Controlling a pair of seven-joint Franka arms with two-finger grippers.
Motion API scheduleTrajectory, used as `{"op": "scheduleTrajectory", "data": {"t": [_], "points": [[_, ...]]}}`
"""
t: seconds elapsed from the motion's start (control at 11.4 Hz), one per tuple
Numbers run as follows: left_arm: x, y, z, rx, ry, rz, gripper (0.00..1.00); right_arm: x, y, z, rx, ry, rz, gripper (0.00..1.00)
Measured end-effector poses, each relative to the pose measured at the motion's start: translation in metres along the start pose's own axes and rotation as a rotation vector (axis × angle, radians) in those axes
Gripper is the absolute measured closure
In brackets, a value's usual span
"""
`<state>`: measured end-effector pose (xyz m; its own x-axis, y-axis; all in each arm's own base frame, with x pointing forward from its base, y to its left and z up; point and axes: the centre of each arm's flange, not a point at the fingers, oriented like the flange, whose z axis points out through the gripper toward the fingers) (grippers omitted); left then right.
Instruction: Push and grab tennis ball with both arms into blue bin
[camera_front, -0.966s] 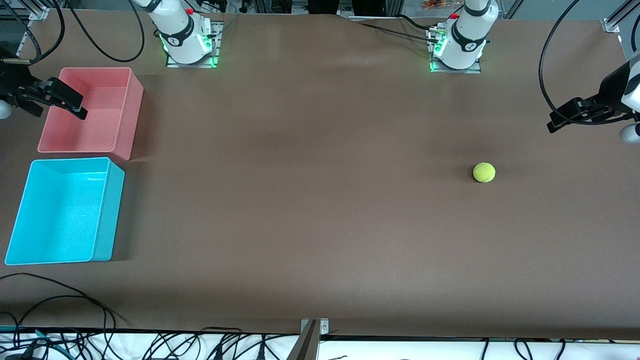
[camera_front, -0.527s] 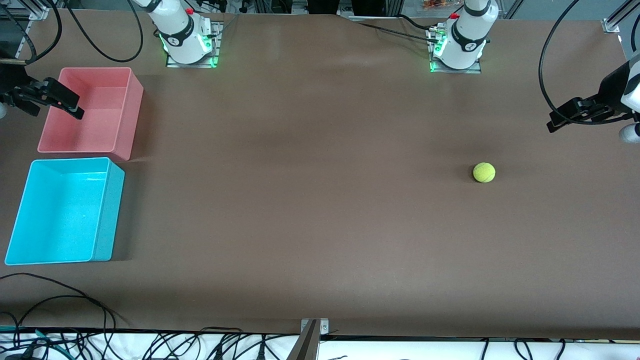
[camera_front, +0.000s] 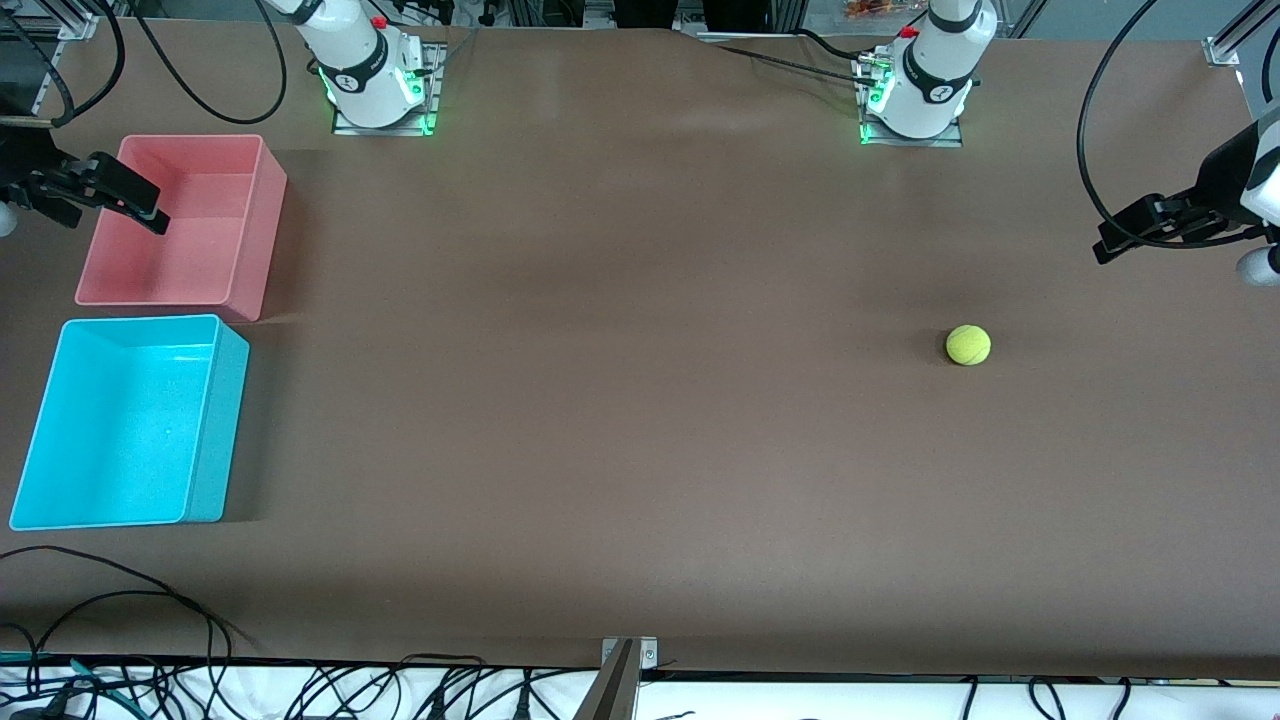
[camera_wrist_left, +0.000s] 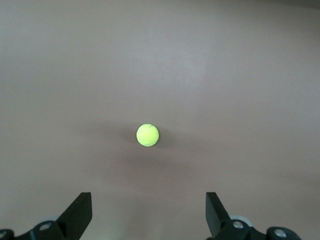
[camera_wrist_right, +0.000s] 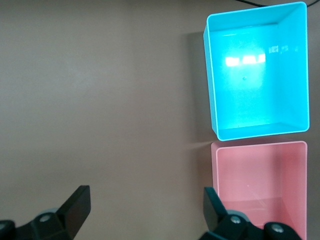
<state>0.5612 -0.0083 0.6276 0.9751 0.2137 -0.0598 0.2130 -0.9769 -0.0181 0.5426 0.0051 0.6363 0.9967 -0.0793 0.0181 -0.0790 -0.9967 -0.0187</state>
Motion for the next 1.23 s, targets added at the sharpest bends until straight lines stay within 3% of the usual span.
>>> {"op": "scheduleTrajectory", "data": {"t": [0.61,1.23], "points": [[0.0,0.0,0.0,0.0,0.0,0.0,0.0,0.001,0.037,0.0,0.0,-0.011,0.062,0.0],[0.0,0.0,0.0,0.0,0.0,0.0,0.0,-0.006,0.036,0.0,-0.001,-0.047,0.06,0.0]]}}
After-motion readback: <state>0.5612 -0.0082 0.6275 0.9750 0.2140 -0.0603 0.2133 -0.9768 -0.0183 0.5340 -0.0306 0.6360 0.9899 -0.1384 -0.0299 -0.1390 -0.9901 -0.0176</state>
